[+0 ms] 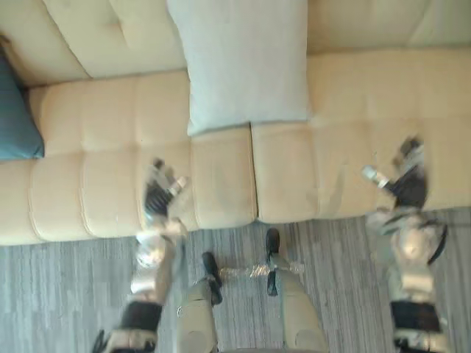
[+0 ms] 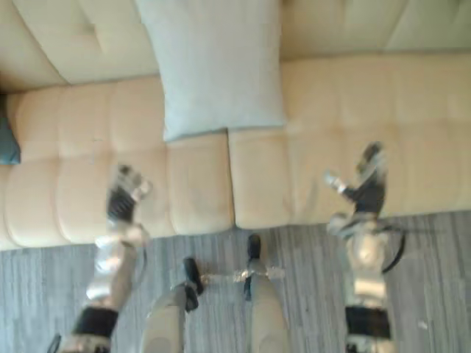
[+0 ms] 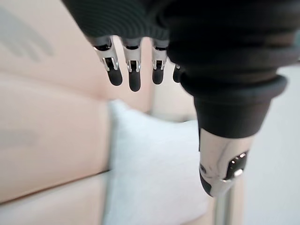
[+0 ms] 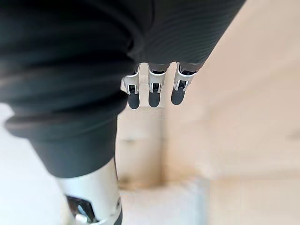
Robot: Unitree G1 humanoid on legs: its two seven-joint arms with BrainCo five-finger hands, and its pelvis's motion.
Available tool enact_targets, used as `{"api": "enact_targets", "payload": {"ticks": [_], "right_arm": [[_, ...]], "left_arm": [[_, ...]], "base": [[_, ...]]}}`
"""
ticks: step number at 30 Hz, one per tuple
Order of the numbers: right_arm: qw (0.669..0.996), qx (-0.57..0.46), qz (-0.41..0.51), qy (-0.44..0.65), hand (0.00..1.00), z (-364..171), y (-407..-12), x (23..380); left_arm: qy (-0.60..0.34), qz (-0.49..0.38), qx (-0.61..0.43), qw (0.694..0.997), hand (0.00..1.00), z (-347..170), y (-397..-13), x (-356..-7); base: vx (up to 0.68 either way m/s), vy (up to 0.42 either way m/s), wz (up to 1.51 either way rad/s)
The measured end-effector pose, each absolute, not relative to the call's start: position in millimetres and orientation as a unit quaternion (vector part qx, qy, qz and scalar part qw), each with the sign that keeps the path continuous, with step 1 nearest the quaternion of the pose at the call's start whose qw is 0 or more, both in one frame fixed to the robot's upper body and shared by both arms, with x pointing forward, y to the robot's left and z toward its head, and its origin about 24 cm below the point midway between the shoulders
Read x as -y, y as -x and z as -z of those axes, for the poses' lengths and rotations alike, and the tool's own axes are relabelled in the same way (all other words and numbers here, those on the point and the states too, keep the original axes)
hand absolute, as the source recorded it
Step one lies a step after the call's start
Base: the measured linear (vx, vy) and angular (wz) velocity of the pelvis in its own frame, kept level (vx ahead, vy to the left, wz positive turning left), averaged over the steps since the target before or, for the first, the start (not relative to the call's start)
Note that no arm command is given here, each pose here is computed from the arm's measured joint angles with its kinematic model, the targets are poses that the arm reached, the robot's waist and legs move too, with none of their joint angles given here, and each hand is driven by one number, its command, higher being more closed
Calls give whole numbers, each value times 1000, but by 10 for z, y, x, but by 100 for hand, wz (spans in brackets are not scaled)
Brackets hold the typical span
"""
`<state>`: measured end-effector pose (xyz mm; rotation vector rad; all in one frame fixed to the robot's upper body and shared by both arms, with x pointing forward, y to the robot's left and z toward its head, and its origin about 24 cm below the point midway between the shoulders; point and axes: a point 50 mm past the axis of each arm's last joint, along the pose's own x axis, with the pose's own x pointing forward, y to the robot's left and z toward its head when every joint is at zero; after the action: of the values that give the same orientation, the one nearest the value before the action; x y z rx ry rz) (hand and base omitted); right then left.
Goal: Pick up cushions and gather them together orderly.
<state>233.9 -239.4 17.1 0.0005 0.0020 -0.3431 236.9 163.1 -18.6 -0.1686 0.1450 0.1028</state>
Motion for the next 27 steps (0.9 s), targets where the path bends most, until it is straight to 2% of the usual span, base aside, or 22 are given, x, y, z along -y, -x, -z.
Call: {"api": "enact_targets", "payload": {"ticks": [2,5,8,12,15,23,27], "right_arm": [[978,-139,154,-14,0,441,-2078,2210],[951,-274,141,-15,0,964,-1760,2089],[919,-364,151,-10,0,1254,-1464,2119],[882,-432,186,-24,0,1437,-1151,2213],[869,-456,192,-27,0,1491,-1027,2218],[862,-469,190,-30,0,1519,-1006,2203],[875,-448,183,-31,0,1467,-1211,2182]], "left_arm": [[37,-26,-177,983,0,629,-2103,-1530],[-6,-21,-294,956,0,1066,-1773,-1530],[-33,-38,-385,922,0,1342,-1471,-1650],[-37,-66,-448,891,0,1495,-1217,-1788],[-40,-80,-462,882,0,1522,-1135,-1874],[-49,-77,-477,874,0,1552,-1070,-1890],[-61,-82,-464,880,0,1507,-1184,-1990]], "base": [[72,30,0],[56,56,-15],[35,42,-17],[23,22,-4],[9,22,-9],[-36,21,-15],[-114,-1,-43]]}}
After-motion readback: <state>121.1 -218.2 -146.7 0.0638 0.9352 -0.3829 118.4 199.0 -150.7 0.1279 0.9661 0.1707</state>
